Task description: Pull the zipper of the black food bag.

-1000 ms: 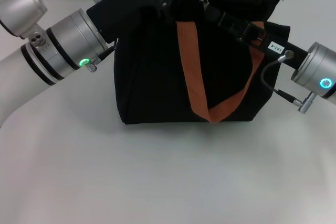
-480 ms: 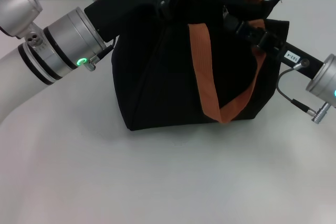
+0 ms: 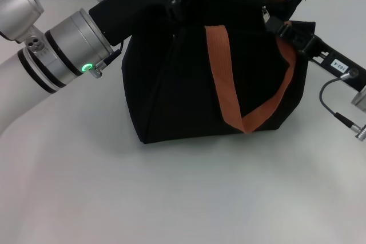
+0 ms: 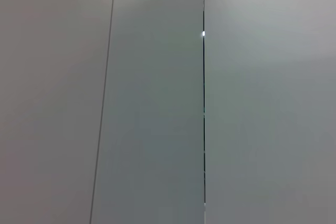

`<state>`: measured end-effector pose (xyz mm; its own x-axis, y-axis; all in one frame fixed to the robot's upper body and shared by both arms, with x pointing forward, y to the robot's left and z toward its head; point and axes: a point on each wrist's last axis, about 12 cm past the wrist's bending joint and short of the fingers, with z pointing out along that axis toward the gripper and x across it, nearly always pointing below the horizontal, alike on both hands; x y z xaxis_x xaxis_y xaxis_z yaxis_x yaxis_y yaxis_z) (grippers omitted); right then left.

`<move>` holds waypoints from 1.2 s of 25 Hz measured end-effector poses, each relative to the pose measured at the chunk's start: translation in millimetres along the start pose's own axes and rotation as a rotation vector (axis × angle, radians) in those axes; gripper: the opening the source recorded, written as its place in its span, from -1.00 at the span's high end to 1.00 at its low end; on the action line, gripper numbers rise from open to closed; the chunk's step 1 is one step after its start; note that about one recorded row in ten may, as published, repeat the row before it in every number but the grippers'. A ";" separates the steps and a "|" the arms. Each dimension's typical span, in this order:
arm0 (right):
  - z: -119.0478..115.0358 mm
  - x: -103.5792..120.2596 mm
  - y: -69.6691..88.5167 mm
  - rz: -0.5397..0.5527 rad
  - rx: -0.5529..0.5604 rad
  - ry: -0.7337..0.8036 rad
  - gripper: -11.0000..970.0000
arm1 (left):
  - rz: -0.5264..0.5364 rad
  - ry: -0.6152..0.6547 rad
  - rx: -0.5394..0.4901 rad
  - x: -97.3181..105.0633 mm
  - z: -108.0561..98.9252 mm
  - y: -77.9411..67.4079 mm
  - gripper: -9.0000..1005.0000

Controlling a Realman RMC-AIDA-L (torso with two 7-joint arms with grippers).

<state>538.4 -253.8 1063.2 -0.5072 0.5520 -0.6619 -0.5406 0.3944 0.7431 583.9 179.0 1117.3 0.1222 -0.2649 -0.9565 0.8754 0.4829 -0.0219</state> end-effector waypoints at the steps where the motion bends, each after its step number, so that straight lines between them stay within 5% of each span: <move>1: -2.9 -1.5 -0.6 0.001 0.005 -0.010 0.98 | -0.001 0.000 -0.001 0.1 -0.1 -0.1 0.79; 18: -42.4 -10.0 0.8 0.004 0.002 -0.173 0.99 | -0.004 0.010 -0.021 2.2 -4.6 1.1 0.78; 25: -84.4 -1.0 21.1 -0.255 -0.083 -0.345 0.71 | -0.001 0.020 -0.051 3.6 -4.6 4.3 0.77; 30: -95.9 3.9 25.1 -0.320 -0.075 -0.415 0.53 | -0.007 0.011 -0.066 3.6 -5.1 4.9 0.77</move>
<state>458.4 -312.2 1069.8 -0.0088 0.6634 -0.7482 -0.6788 0.5455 0.4916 586.3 184.8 1112.3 0.1105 -0.2592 -0.9595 0.8434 0.5352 -0.0475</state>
